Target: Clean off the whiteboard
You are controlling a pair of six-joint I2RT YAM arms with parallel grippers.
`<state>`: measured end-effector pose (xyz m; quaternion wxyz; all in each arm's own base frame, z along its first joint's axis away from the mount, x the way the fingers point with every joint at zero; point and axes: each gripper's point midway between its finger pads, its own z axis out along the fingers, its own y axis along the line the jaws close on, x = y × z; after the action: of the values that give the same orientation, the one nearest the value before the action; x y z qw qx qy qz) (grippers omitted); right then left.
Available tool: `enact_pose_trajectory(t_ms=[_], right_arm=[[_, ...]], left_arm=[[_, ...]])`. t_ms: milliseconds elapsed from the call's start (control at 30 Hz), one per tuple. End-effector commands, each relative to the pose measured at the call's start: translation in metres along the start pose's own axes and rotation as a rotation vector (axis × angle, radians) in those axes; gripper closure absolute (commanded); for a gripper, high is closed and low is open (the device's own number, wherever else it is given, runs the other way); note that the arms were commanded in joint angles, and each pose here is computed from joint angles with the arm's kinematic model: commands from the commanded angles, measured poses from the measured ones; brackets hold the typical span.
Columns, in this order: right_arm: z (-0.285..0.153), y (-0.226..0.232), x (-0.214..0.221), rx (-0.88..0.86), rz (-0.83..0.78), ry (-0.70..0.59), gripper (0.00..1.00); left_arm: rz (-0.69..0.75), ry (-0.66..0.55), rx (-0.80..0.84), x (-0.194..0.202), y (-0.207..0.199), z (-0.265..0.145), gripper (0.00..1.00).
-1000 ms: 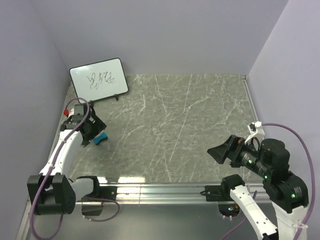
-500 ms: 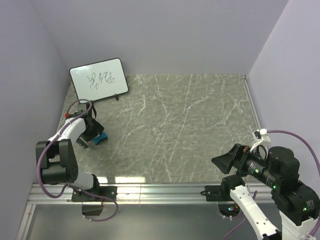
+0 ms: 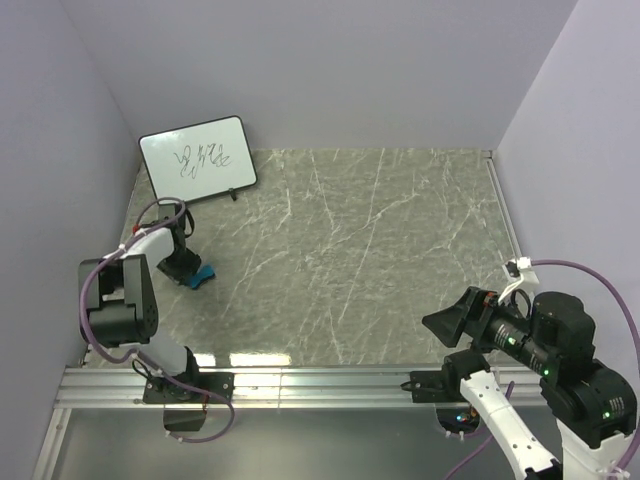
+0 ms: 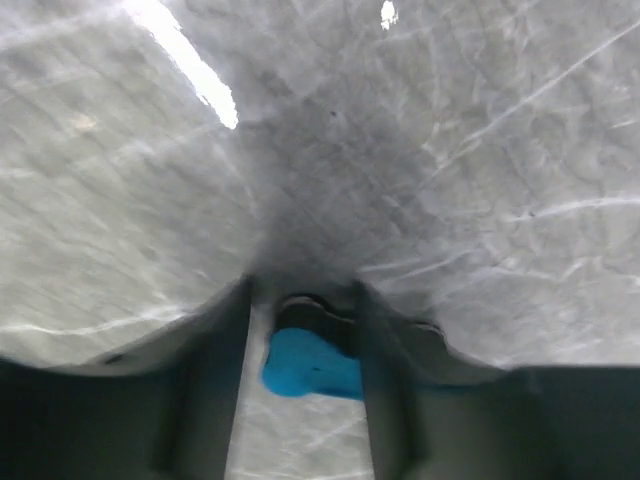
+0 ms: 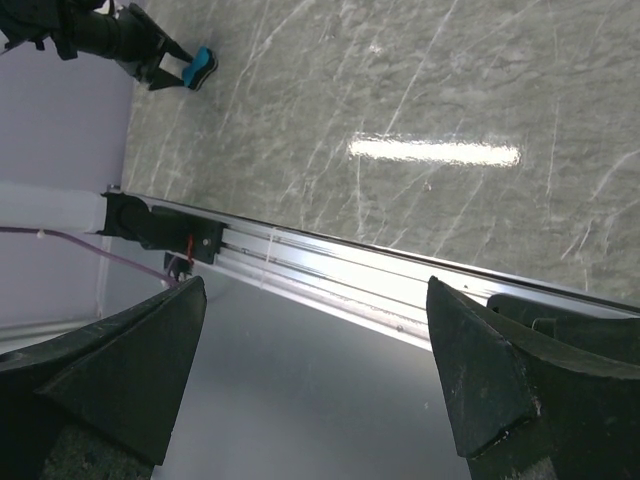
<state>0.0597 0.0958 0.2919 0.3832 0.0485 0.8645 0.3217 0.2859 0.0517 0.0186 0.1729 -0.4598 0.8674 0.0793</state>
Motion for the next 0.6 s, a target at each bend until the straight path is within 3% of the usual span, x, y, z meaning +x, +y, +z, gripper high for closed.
enact_pose_trajectory(t_ms=[0, 67, 133, 400, 567], right_arm=[[0.01, -0.004, 0.002, 0.01, -0.003, 0.035, 0.03], [0.014, -0.004, 0.002, 0.004, 0.005, 0.033, 0.03], [0.02, -0.006, 0.005, 0.001, 0.015, 0.044, 0.03], [0.054, -0.014, 0.001, 0.003, 0.047, 0.067, 0.03], [0.091, -0.013, 0.0, -0.046, 0.031, 0.149, 0.03]], left_arm=[[-0.005, 0.025, 0.069, 0.01, -0.019, -0.005, 0.6], [0.016, 0.035, 0.09, 0.034, -0.027, -0.013, 0.84], [0.023, 0.051, 0.13, 0.059, -0.04, -0.027, 0.92], [0.196, 0.234, 0.361, 0.194, -0.123, -0.094, 0.95], [0.284, 0.2, 0.51, 0.197, -0.188, -0.153, 0.88]])
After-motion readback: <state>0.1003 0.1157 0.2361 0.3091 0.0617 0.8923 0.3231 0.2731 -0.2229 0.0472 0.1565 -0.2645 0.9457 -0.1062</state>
